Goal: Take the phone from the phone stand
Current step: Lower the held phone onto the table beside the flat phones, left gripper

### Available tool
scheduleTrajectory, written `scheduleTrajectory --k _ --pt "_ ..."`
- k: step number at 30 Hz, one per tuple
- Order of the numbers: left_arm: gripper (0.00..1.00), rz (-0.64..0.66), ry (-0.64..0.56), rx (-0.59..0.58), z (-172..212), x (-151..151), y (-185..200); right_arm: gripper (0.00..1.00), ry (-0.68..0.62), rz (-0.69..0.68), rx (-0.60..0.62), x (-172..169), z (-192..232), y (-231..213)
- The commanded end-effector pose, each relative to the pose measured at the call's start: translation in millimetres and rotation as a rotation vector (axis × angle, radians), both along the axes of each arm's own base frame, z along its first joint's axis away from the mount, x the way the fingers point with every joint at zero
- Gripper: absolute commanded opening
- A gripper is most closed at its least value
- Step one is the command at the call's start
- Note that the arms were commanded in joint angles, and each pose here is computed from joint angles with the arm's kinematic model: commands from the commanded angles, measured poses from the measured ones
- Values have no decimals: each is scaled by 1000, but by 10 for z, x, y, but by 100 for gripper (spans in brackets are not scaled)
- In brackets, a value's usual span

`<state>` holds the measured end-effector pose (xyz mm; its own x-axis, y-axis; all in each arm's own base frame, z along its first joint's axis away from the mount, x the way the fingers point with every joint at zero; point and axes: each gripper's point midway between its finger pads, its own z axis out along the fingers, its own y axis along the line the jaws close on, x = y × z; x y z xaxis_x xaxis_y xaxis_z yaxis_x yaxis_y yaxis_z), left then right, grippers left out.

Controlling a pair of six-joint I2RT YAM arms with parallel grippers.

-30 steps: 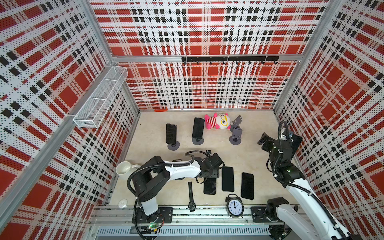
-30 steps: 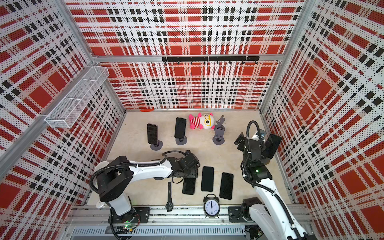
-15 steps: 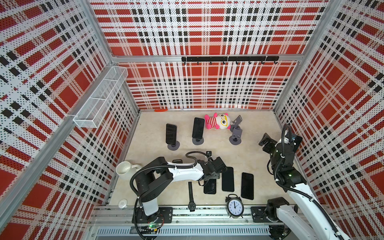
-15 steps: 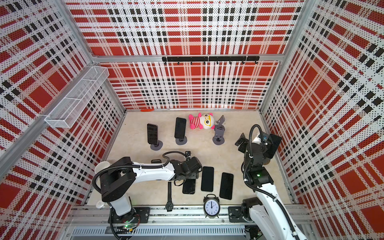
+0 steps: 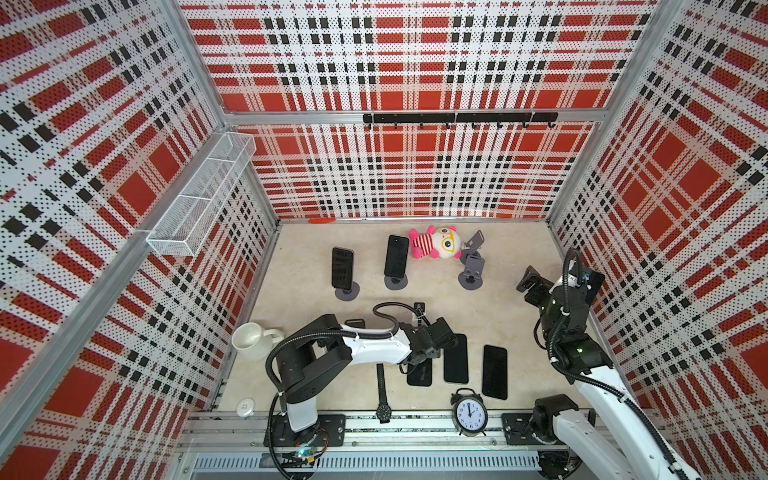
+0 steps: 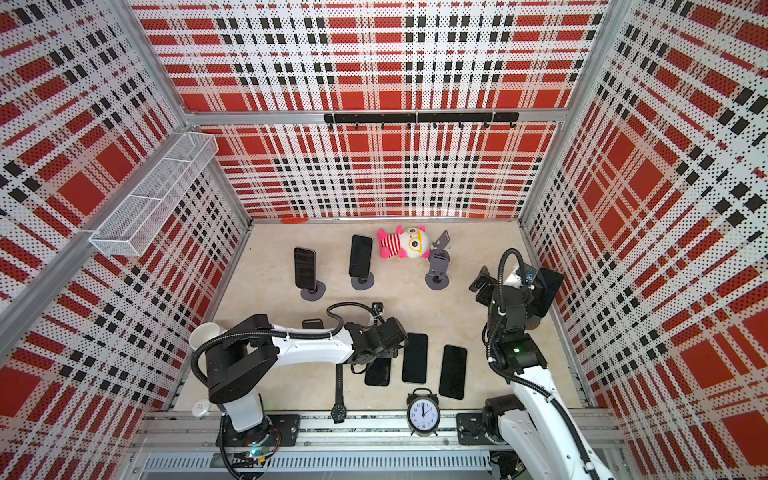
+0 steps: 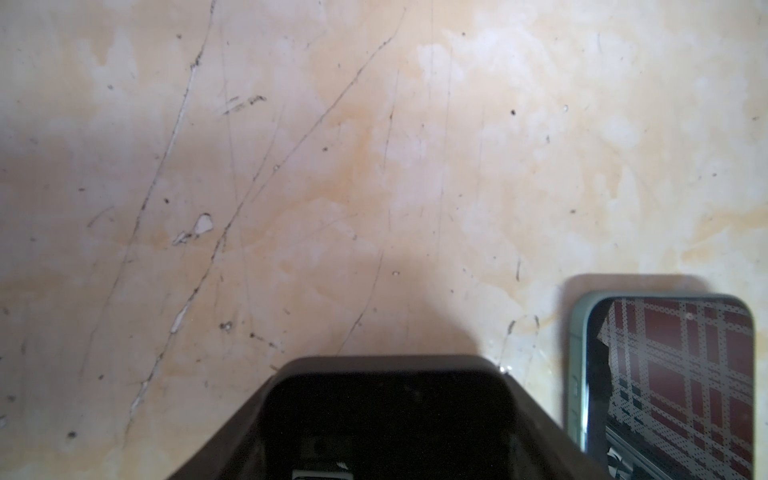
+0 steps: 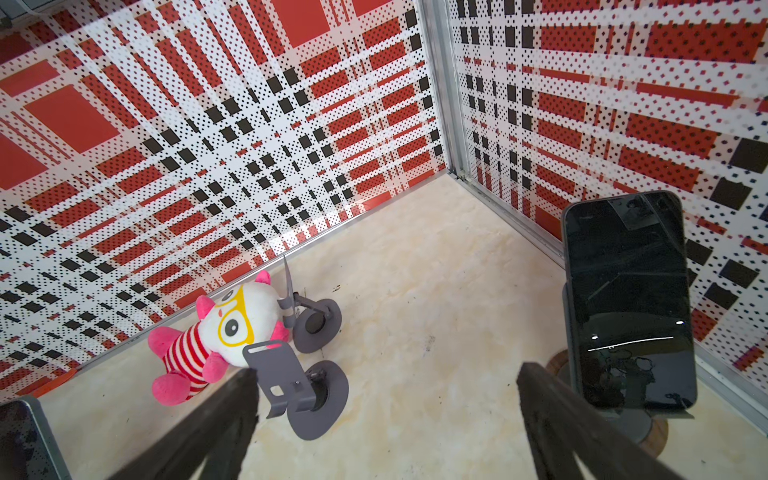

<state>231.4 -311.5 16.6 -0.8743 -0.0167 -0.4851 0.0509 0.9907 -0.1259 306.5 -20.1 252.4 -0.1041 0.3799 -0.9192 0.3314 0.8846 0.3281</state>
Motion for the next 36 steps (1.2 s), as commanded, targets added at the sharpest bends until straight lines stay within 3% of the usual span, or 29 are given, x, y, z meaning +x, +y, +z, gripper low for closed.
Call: scheduleTrajectory --k 1,36 --pt "64 -15 159 98 -508 -278 226 100 -24 -8 10 2 33 -15" --pt "78 8 153 87 -582 -289 220 100 -21 -23 9 12 -21 -38"
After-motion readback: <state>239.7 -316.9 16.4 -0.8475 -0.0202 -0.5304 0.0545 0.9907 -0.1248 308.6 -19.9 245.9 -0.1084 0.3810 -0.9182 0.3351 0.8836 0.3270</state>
